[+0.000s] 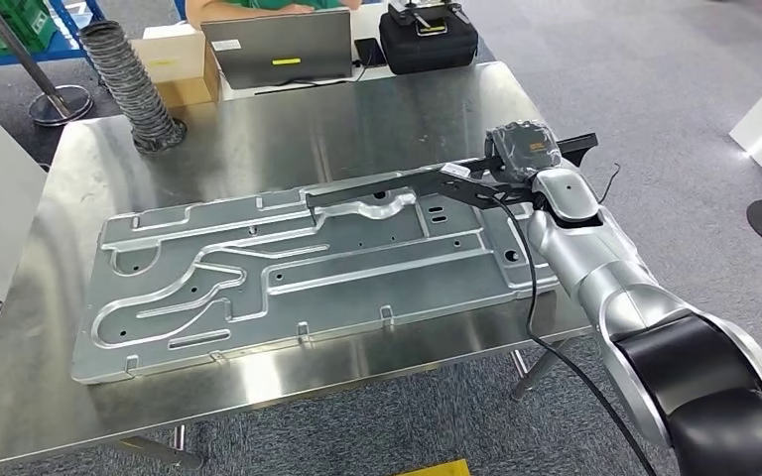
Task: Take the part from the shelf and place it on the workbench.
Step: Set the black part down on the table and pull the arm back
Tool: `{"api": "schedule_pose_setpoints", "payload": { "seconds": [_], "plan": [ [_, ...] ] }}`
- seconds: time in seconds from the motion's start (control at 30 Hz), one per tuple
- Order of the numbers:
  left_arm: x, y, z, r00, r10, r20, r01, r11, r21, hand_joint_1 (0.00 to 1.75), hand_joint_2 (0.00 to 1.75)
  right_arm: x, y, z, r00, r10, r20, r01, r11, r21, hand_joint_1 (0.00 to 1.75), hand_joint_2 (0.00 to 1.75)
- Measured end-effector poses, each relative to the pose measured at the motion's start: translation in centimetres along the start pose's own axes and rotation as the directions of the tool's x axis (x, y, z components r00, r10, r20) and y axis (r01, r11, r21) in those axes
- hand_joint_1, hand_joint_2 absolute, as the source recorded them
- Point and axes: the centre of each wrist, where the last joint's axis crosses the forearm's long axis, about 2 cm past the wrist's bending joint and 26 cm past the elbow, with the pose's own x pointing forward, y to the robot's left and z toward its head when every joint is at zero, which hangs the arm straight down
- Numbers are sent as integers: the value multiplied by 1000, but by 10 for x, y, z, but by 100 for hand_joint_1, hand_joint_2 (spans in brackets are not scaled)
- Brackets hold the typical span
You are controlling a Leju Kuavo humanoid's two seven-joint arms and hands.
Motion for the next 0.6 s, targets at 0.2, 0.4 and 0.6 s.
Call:
{"api": "schedule_pose_setpoints", "payload": {
  "seconds": [0.2, 0.4, 0.6],
  "plan": [
    [-1, 0, 0, 1000, -18, -1, 18, 1000, 8, 0, 175, 0, 1, 0, 1000, 0, 1, 0, 1000, 6, 0, 0],
    [-2, 0, 0, 1000, -3, -11, 3, 1000, 10, 0, 0, -1, 5, 2, 1000, 4, 0, -4, 1000, 23, 0, 0],
    [-2, 0, 0, 1000, 1, -17, -1, 1000, 6, 0, 0, 1, 0, -2, 1000, 9, 5, -9, 1000, 14, 0, 0]
  ]
}}
